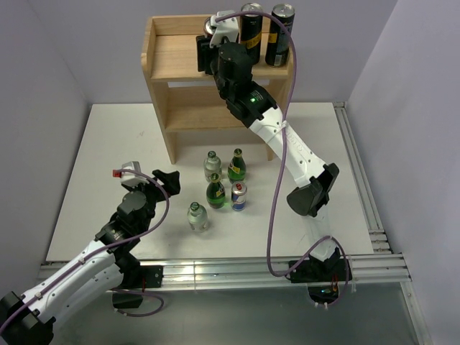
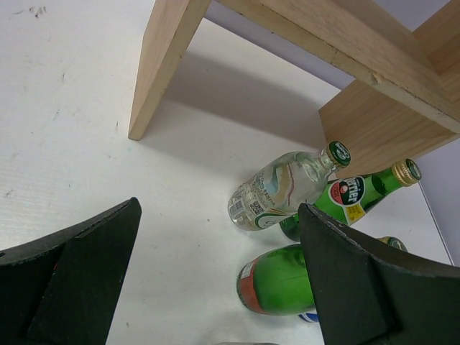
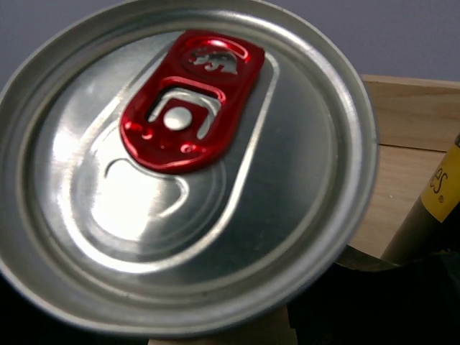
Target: Place and organize the beverage onto the shelf
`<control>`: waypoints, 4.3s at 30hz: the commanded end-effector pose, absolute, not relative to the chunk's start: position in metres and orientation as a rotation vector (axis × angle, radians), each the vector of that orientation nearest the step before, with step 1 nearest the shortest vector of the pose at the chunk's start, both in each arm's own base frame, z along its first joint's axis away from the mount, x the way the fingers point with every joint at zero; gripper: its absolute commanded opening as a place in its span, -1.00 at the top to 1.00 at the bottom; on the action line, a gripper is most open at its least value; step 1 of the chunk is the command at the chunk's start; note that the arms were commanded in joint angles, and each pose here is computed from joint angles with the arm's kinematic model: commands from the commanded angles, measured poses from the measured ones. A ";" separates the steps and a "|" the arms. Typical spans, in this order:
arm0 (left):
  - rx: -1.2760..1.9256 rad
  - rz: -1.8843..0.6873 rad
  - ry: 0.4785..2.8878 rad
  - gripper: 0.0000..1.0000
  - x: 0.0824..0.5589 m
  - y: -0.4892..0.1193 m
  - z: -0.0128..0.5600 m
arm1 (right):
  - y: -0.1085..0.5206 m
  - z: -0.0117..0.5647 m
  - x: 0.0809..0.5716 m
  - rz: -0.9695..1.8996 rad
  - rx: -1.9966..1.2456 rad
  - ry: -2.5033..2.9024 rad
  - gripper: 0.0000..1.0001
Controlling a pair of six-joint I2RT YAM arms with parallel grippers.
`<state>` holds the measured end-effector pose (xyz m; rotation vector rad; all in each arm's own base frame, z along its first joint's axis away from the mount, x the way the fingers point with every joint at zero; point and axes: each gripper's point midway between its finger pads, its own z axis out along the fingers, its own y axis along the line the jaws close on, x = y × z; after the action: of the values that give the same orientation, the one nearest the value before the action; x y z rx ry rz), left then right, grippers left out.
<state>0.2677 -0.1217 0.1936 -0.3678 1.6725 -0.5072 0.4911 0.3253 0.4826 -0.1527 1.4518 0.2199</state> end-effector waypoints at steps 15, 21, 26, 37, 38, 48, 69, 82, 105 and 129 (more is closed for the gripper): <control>-0.371 -0.558 1.635 -0.96 0.269 -0.127 0.202 | 0.334 0.494 0.494 0.317 -0.104 1.405 -0.60; -0.371 -0.559 1.638 -0.95 0.269 -0.128 0.200 | 0.336 0.490 0.496 0.309 -0.104 1.407 -0.77; -0.371 -0.561 1.638 -0.96 0.269 -0.128 0.200 | 0.336 0.492 0.500 0.295 -0.097 1.384 -0.78; -0.369 -0.555 1.647 -0.96 0.271 -0.130 0.196 | 0.336 0.494 0.511 0.274 -0.076 1.339 -0.78; -0.371 -0.555 1.645 -0.96 0.271 -0.130 0.197 | 0.335 0.495 0.511 0.273 -0.074 1.337 -0.78; -0.374 -0.543 1.655 -0.96 0.273 -0.130 0.193 | 0.332 0.483 0.509 0.256 -0.076 1.371 -0.78; -0.384 -0.506 1.641 -0.96 0.271 -0.120 0.207 | 0.317 0.459 0.451 0.256 -0.076 1.457 -1.00; -0.373 -0.630 1.666 -0.99 0.256 -0.131 0.225 | 0.275 0.443 0.356 0.347 -0.003 1.481 -1.00; 0.042 -0.990 1.786 -0.99 0.190 -0.204 0.177 | 0.171 0.312 0.265 0.339 0.156 1.638 -1.00; -0.275 -0.570 1.900 -0.99 0.210 -0.216 0.073 | 0.154 0.277 0.257 0.302 0.156 1.670 -1.00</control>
<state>0.2031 -0.2339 0.0895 -0.1258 1.9475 -0.7007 0.2580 0.1592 0.2769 0.1208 1.6822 0.2972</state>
